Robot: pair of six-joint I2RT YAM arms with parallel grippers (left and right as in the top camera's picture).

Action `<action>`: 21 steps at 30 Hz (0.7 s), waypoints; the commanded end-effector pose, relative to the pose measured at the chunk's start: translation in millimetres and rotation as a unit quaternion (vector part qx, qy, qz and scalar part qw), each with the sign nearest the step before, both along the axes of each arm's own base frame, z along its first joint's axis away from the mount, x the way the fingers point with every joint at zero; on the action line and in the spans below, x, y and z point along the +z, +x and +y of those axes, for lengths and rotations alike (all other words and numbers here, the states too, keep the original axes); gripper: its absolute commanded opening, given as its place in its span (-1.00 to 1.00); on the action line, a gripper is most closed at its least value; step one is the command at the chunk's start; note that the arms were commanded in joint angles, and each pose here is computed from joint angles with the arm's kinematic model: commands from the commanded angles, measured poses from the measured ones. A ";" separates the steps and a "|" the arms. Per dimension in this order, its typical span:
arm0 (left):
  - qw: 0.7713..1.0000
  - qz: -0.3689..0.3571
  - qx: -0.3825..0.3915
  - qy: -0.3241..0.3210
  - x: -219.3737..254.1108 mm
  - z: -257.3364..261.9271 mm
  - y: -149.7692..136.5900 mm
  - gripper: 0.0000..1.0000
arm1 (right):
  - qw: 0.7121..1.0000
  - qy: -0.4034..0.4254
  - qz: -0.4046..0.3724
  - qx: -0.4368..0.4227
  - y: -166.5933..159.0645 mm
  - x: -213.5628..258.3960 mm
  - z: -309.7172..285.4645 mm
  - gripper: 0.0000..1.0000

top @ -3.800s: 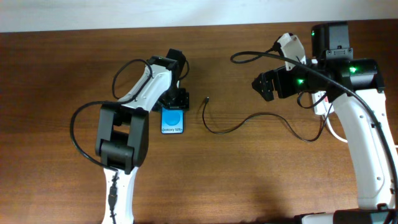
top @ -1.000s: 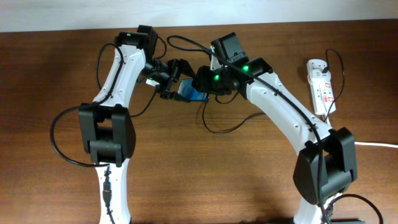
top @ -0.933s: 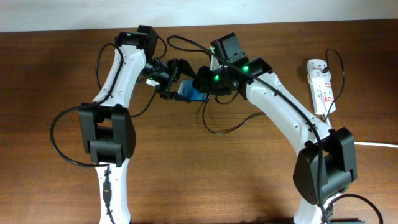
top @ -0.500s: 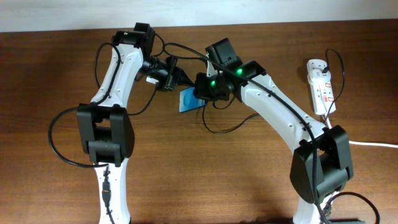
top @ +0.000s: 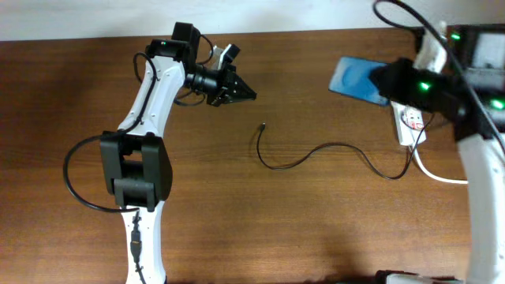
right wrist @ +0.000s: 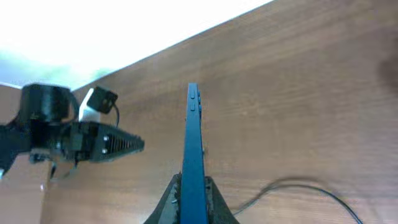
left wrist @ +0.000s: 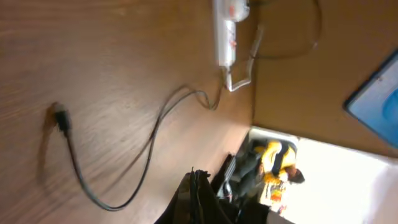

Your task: Plug charger to phone and switch on socket

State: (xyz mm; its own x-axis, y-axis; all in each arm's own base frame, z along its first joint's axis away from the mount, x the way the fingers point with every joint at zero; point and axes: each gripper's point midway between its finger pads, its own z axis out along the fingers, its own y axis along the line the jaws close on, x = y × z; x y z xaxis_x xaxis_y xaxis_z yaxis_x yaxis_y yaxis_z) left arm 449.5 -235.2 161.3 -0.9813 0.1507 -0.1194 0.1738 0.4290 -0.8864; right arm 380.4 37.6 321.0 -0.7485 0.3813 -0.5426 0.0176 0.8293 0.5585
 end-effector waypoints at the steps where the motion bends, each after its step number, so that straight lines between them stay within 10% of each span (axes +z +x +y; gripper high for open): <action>1: 0.994 -0.075 -0.048 -0.061 18.5 3.3 -8.1 -1.00 | 0.999 0.002 -0.044 0.016 -32.7 14.4 -7.2 -0.92; 6: 0.993 -0.064 -0.074 -0.067 19.8 6.4 -29.7 -0.86 | 0.995 0.093 -0.032 -0.020 -35.7 -54.2 0.4 -0.92; 12: 0.962 -0.106 -0.064 -0.244 78.7 -7.2 -22.8 -0.69 | 0.969 0.235 -0.027 -0.073 37.1 -51.4 23.1 -0.92; 21: 0.973 -0.021 -0.046 -0.225 80.0 -15.5 0.8 -0.20 | 0.943 0.281 -0.056 -0.171 89.8 -58.2 78.8 -0.92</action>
